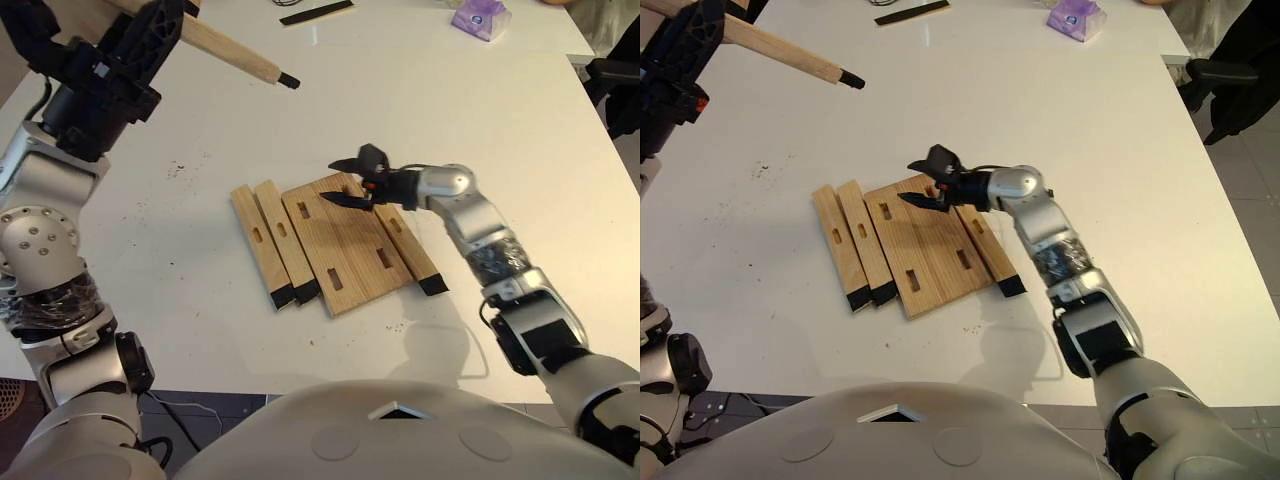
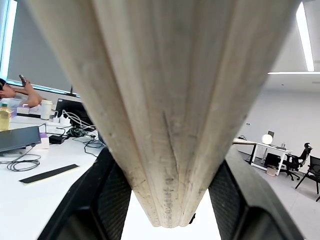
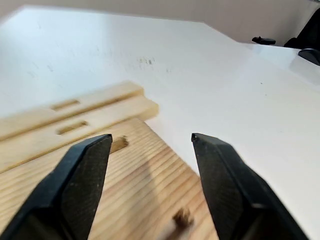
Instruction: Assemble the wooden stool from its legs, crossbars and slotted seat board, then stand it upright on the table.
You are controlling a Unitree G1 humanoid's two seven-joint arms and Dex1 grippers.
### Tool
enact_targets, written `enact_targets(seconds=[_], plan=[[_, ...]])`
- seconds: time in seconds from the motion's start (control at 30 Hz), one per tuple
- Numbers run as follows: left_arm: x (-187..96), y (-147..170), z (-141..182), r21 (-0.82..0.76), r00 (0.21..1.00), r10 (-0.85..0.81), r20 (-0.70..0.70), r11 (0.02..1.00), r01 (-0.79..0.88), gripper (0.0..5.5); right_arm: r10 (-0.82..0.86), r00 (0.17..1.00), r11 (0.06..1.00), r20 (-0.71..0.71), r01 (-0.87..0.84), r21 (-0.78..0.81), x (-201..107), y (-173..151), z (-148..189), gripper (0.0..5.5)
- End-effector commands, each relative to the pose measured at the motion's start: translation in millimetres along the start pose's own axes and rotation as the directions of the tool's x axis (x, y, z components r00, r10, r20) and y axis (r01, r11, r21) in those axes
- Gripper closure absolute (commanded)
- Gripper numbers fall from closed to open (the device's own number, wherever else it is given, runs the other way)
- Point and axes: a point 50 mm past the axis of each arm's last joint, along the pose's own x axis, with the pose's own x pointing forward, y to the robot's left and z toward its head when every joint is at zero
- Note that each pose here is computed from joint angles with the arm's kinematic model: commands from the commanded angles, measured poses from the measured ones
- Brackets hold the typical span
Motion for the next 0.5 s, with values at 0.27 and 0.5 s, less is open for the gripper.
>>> enact_targets(seconds=[0.27,0.5], plan=[[2,-15,-17,0.026,0.997,-0.05,-0.055,0.998,0.051,3.46,-0.032,0.923,0.947,-0.383,-0.094,-0.306,-4,-14,-53,2.58],[0,-23,-20,0.063,0.99,-0.094,-0.102,0.993,0.101,3.46,-0.087,0.895,0.942,-0.437,-0.069,-0.329,-23,-25,-64,2.58]])
